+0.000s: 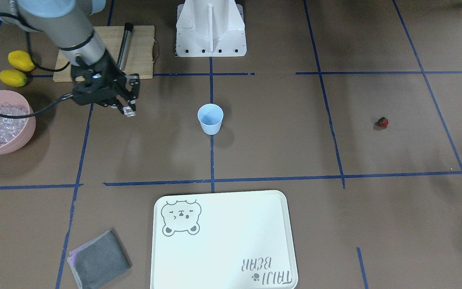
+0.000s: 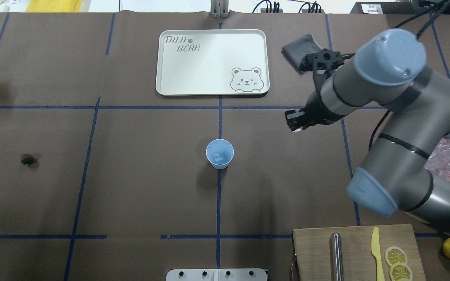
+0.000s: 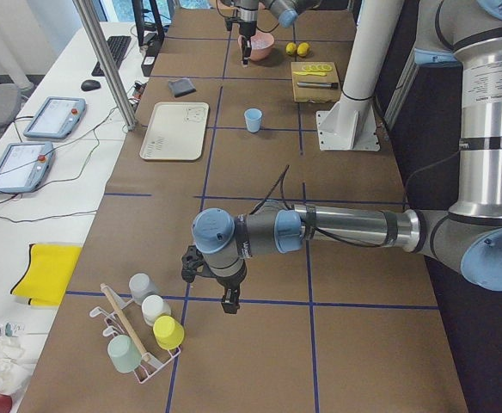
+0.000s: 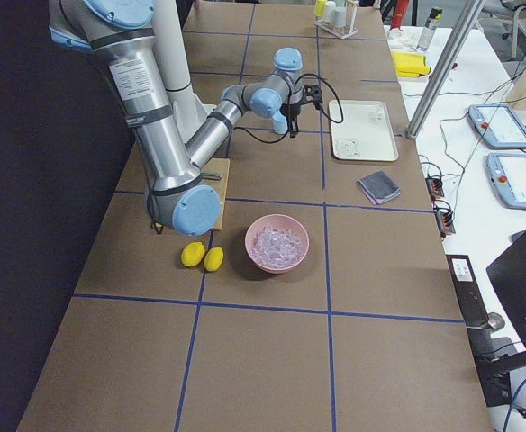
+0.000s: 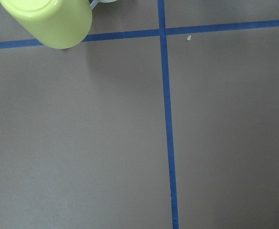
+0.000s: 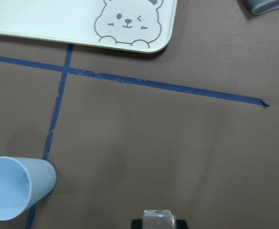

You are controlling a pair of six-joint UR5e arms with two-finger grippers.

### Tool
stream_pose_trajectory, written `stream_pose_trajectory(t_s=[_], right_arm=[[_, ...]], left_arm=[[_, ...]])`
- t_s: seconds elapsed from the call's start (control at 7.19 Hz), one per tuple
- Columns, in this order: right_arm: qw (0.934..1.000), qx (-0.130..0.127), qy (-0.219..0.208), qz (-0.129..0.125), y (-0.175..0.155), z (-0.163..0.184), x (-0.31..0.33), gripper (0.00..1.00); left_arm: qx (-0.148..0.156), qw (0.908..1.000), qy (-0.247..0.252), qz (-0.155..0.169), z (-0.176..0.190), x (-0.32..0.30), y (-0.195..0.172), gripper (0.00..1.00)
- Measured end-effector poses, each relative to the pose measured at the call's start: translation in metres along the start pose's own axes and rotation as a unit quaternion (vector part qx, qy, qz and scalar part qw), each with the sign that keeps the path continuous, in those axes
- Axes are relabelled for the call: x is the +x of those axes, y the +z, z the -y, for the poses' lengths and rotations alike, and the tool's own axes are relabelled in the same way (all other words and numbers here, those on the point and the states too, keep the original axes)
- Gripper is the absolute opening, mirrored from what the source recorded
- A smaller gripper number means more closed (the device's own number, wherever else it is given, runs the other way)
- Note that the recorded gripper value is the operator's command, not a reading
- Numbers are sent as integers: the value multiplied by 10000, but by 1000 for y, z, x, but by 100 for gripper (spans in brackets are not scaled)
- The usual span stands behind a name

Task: Put ice and strawberries in cup
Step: 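Carry the ice with the right gripper over the blue cup, then open the right gripper above the blue cup to release the ice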

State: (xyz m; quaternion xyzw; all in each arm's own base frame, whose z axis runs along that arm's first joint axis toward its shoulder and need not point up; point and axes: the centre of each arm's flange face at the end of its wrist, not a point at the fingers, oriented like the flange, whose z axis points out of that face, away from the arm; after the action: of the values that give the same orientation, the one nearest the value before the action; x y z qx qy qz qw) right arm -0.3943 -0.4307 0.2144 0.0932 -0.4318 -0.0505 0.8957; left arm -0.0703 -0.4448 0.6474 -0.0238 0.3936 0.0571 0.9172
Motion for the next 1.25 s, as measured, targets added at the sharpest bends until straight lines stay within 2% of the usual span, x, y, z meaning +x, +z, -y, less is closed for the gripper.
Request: stream_pose_trajectory(t_s=[0.42,0.7,0.83,0.97,1.11,1.25], right_arm=[[9994,118,310,-107,27,-9,-110,0],[9986,147,410,-288,57,-16,-153,2],[9984,142,417,-353,67,-17,-161,14],[9982,131,418,-399,74,-15,-169,59],[9982,121,412,-428,78,-12,-175,98],[9982,127,391,-441,79,-11,-177,99]], left_arm=[[-8,10000,-8,-2,0,-1,1,100],[-25,10000,-26,-5,-1,-2,2,100],[-34,10000,-36,-7,-1,-3,3,100],[-36,10000,-38,-8,-1,-4,4,100],[-36,10000,-38,-7,-1,-4,4,100],[-36,10000,-38,-8,-1,-4,4,100]])
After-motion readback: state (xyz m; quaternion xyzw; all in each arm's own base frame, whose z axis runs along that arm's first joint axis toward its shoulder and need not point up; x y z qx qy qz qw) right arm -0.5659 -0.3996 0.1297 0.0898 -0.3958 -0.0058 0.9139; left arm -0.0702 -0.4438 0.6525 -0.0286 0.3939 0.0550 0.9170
